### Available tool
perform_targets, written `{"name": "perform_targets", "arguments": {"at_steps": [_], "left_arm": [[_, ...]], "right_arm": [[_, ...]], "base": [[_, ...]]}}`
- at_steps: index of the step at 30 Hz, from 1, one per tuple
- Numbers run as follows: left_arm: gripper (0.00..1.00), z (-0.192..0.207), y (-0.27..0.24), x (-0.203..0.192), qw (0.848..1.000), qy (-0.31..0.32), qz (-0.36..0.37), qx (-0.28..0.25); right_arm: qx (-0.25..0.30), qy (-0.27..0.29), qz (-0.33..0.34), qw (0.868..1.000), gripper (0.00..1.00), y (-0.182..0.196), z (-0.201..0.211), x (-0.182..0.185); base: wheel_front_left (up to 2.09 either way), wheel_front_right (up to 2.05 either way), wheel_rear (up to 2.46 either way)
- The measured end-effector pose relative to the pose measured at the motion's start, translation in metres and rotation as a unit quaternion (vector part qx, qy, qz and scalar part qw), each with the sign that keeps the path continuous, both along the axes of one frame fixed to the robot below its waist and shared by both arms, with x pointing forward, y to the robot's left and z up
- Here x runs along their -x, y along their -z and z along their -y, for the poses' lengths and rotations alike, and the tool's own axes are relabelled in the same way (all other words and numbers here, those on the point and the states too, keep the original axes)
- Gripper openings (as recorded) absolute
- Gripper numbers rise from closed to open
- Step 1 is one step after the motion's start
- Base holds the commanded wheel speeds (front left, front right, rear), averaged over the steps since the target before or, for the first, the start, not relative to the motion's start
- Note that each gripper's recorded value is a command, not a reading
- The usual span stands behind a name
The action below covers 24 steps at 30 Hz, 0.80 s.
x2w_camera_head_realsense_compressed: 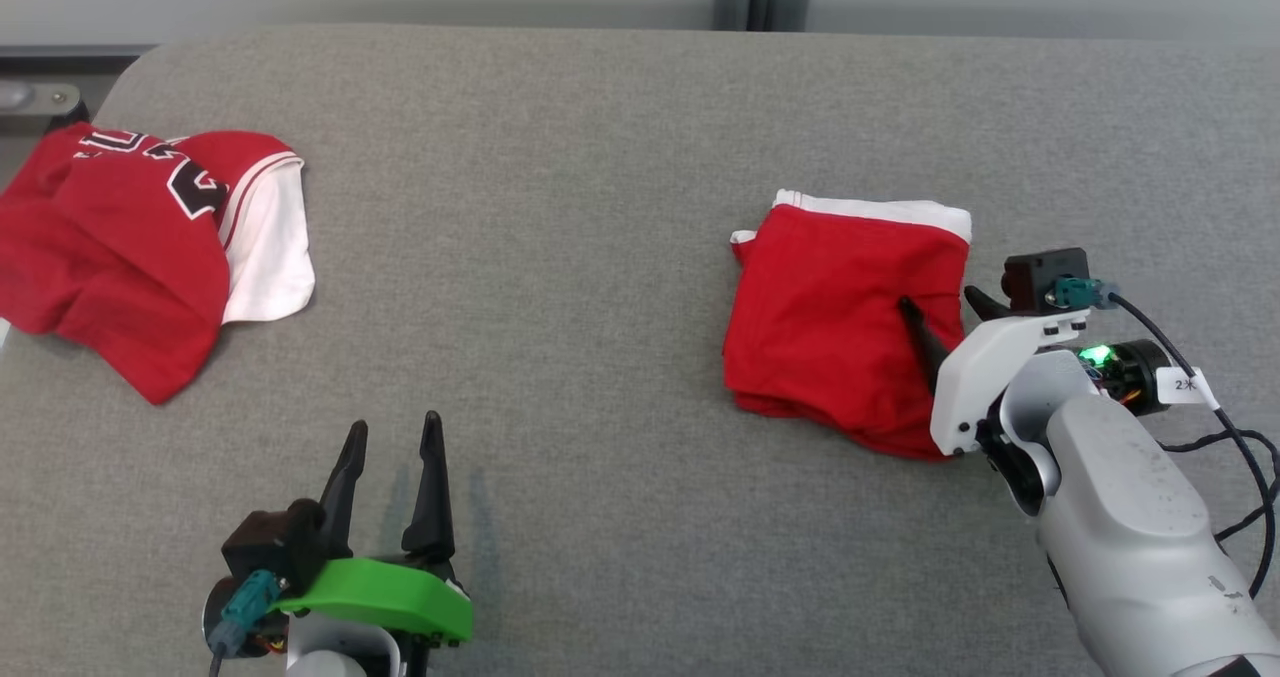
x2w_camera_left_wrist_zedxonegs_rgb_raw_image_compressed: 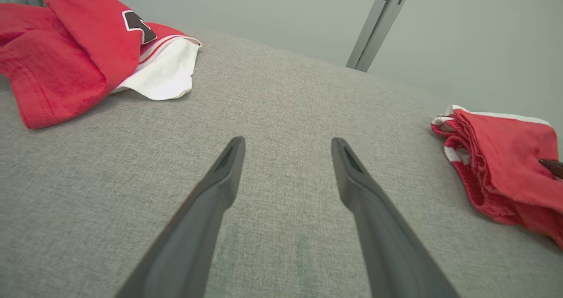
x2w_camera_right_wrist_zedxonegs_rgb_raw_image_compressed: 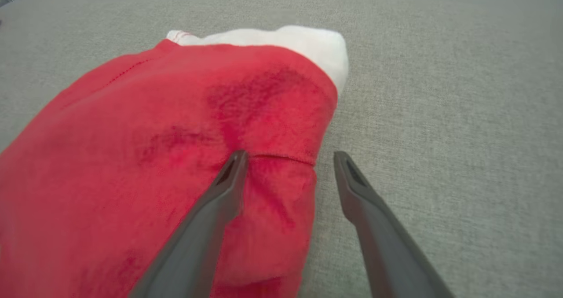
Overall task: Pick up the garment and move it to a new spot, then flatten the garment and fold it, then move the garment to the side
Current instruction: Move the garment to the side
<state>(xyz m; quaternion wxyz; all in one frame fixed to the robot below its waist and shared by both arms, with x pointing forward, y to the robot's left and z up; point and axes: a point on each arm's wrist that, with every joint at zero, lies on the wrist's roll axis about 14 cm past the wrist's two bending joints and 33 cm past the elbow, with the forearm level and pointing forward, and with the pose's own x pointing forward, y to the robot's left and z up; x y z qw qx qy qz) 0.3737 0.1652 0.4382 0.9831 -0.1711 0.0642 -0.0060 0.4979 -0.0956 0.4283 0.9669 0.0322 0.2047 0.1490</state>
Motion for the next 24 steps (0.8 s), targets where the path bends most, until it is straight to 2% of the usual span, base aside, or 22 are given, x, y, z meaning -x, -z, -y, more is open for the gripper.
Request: {"name": "perform_targets", "arguments": {"at_steps": [1,2,3,6,7,16,24], "left_arm": [[1.0,-0.001,0.001,-0.001,1.0,-0.002,-0.001,-0.001],[1.0,-0.002,0.002,-0.001,1.0,-0.003,-0.003,-0.001],[1.0,-0.003,0.004,-0.001,1.0,-0.004,-0.006,-0.001],[1.0,-0.005,0.007,-0.002,1.0,-0.007,-0.01,-0.002],[1.0,-0.004,0.007,-0.003,1.0,-0.007,-0.011,-0.002],[1.0,0.017,0.005,-0.017,1.0,0.029,-0.002,-0.004],[1.0,0.067,-0.004,-0.043,0.994,0.105,0.024,0.007]], "right_arm": [[-0.001,-0.003,-0.011,1.0,1.0,0.006,-0.003,0.0],[0.0,-0.006,-0.02,1.0,0.91,0.011,-0.004,0.001],[0.001,-0.009,-0.027,1.0,0.48,0.016,-0.006,0.0],[-0.002,-0.012,-0.036,0.999,0.17,0.021,-0.009,-0.003],[-0.001,-0.014,-0.038,0.999,0.01,0.022,-0.01,-0.004],[0.015,0.005,-0.011,1.0,0.0,0.009,0.021,-0.015],[0.054,0.074,0.014,0.996,0.0,-0.008,0.102,-0.013]], "base": [[0.0,0.0,0.0],[0.0,0.0,0.0],[0.0,0.0,0.0],[0.0,0.0,0.0],[0.0,0.0,0.0],[0.0,0.0,0.0],[0.0,0.0,0.0]]}}
